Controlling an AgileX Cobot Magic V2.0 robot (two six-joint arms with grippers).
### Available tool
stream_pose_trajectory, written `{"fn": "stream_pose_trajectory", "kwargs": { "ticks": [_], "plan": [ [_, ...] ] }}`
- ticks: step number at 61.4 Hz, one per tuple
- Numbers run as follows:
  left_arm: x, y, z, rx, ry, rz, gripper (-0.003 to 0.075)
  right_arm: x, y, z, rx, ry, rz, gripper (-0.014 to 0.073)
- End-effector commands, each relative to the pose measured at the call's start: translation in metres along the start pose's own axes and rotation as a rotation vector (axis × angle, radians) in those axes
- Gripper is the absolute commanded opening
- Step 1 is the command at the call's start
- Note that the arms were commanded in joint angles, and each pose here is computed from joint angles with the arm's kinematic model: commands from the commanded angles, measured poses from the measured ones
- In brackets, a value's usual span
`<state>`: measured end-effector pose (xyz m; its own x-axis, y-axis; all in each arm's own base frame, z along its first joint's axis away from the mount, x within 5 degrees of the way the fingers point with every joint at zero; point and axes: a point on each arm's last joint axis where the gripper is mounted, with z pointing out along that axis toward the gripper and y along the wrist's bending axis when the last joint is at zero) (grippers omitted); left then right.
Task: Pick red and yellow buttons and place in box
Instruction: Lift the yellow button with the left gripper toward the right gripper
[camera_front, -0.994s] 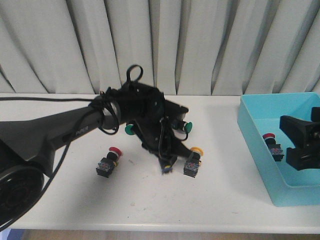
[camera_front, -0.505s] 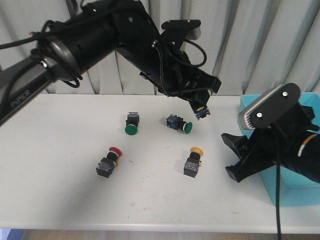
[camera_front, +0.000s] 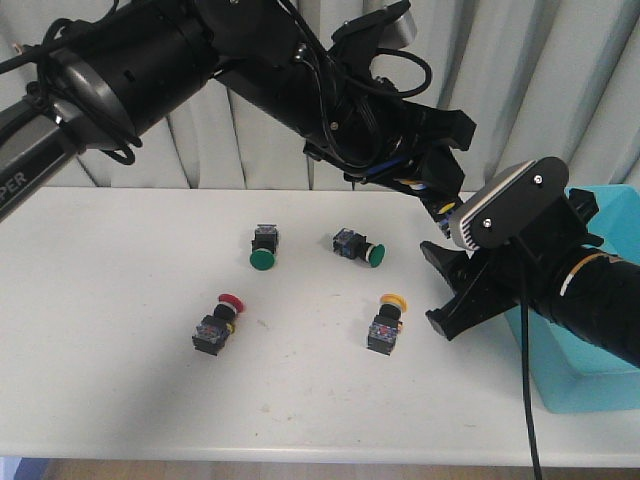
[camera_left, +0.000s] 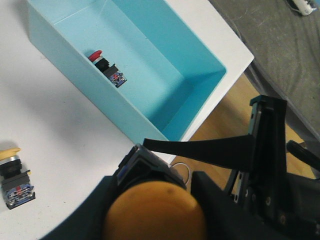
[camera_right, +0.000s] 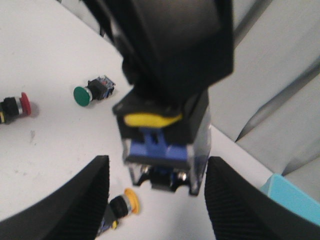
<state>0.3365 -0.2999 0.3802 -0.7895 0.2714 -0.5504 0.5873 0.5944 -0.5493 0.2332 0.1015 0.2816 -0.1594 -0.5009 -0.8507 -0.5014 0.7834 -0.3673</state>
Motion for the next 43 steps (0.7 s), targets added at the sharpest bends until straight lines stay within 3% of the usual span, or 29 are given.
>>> {"fn": "stream_pose_trajectory", "kwargs": {
  "ticks": [1,8,15,26,27,43],
  "plan": [
    [-0.009,-0.029,-0.036,0.076,-0.121,0.023,-0.0006,-0.020,-0.009,-0.006,0.069,-0.145,-0.003,0.0422],
    [-0.009,-0.029,-0.036,0.079,-0.121,0.022,-0.0004,-0.021,-0.010,-0.004,0.076,-0.160,0.011,0.0398],
    [-0.009,-0.031,-0.036,0.103,-0.121,0.011,-0.0003,-0.020,-0.009,0.000,0.075,-0.161,0.035,0.0311],
    [-0.009,-0.031,-0.035,0.107,-0.119,0.009,0.0003,-0.019,-0.009,0.005,0.078,-0.167,0.055,0.0107],
    [-0.009,-0.030,-0.034,0.095,-0.118,0.015,0.0007,-0.019,-0.009,0.005,0.082,-0.176,0.057,-0.0013],
    [-0.009,-0.028,-0.035,0.065,-0.124,0.073,0.0079,-0.020,-0.009,0.005,0.082,-0.177,0.057,-0.0008]
  ]
}}
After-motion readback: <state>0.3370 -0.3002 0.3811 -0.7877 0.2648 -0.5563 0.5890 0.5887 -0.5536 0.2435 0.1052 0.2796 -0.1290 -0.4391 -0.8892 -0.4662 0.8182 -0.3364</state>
